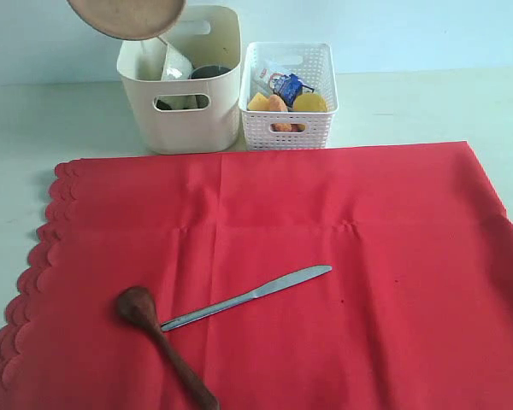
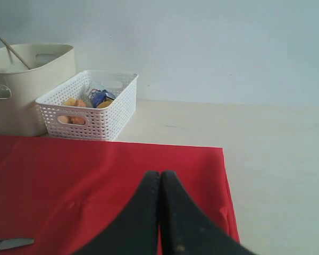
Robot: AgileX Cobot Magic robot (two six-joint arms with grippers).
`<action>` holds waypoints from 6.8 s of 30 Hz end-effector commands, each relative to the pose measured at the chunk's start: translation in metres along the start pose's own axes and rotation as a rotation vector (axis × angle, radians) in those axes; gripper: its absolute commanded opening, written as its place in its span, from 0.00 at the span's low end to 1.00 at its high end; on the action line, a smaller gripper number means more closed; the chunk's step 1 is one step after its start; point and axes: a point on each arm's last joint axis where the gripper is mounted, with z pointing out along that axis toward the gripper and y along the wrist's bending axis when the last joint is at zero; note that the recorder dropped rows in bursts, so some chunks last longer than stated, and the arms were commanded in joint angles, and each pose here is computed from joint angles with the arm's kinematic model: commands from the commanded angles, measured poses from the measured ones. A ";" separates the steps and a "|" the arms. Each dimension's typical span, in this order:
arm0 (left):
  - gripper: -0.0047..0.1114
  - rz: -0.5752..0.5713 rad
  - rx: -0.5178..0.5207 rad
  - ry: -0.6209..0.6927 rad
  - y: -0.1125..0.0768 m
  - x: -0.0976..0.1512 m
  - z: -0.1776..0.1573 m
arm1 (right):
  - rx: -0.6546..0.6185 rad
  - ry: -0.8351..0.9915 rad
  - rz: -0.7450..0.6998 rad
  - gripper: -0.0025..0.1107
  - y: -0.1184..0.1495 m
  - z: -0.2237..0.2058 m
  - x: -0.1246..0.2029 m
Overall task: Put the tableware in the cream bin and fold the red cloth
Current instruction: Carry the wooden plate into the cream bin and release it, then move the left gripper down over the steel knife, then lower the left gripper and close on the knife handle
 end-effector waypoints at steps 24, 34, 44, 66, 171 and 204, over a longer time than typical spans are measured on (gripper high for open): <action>0.56 0.336 0.099 0.116 -0.018 0.024 0.063 | 0.006 -0.006 -0.004 0.02 0.000 0.000 0.001; 0.56 0.383 0.297 0.210 -0.053 0.017 0.022 | 0.006 -0.006 -0.004 0.02 0.000 0.000 0.001; 0.44 0.383 0.503 0.443 -0.071 0.036 0.000 | 0.006 -0.006 -0.004 0.02 0.000 0.000 0.001; 0.45 0.645 0.297 0.831 -0.122 0.121 -0.009 | 0.006 -0.006 -0.004 0.02 0.000 0.000 0.001; 0.04 1.084 0.235 0.911 -0.192 0.273 0.047 | 0.006 -0.006 -0.002 0.02 0.000 0.000 0.001; 0.09 1.038 0.237 0.962 -0.183 0.297 0.065 | 0.006 -0.006 -0.004 0.02 0.000 0.000 0.001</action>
